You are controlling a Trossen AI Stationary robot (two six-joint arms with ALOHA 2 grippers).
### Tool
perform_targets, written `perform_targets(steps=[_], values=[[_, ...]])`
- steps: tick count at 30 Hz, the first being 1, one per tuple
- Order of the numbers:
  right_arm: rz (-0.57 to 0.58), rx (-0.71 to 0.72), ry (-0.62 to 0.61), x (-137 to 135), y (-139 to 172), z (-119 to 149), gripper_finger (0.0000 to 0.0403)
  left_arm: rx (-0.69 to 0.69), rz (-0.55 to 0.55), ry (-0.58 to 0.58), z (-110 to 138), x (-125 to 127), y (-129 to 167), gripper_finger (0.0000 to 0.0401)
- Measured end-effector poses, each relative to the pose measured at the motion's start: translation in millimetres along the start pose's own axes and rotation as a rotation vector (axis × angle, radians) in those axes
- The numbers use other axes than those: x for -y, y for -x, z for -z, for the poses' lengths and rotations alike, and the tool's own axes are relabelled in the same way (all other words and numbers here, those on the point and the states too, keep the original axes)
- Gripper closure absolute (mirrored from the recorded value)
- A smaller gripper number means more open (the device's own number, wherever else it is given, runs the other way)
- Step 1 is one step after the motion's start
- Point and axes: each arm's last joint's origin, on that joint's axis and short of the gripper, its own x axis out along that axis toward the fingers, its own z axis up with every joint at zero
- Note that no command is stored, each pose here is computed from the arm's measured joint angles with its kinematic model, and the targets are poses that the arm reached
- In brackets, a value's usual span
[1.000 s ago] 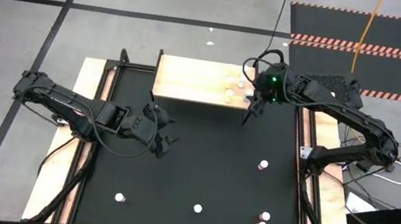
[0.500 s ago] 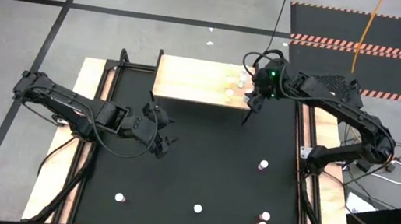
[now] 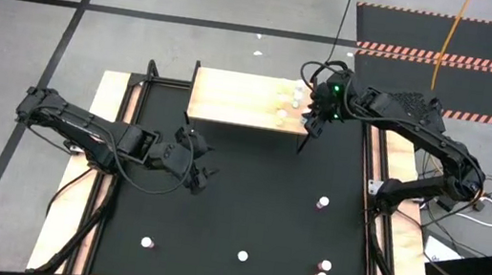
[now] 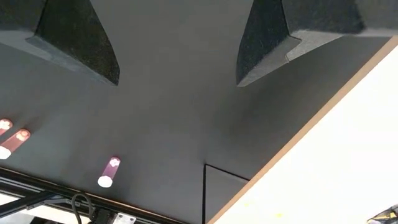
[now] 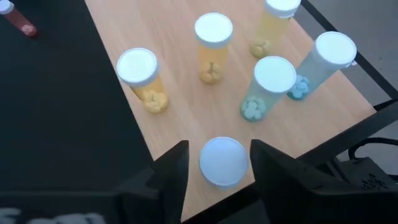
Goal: Pick and place medicine bottles onto shelf by color
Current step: Adjust the bottom blue pill bottle on the shelf
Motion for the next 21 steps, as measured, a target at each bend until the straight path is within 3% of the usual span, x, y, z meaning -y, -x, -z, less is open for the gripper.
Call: perform_targets(steps=[10,21], values=[[-0.035,0.013,-0.014,-1.4,0.0,-1.1,0.0269,0.0,0.0,0.002,0.1,0.0,-0.1,0.0077],[-0.026,0.041,-0.015,-1.3,0.1,-3.9,0.027,0.003,-0.026,0.023,-3.1,-6.9,-3.5,0.0077]])
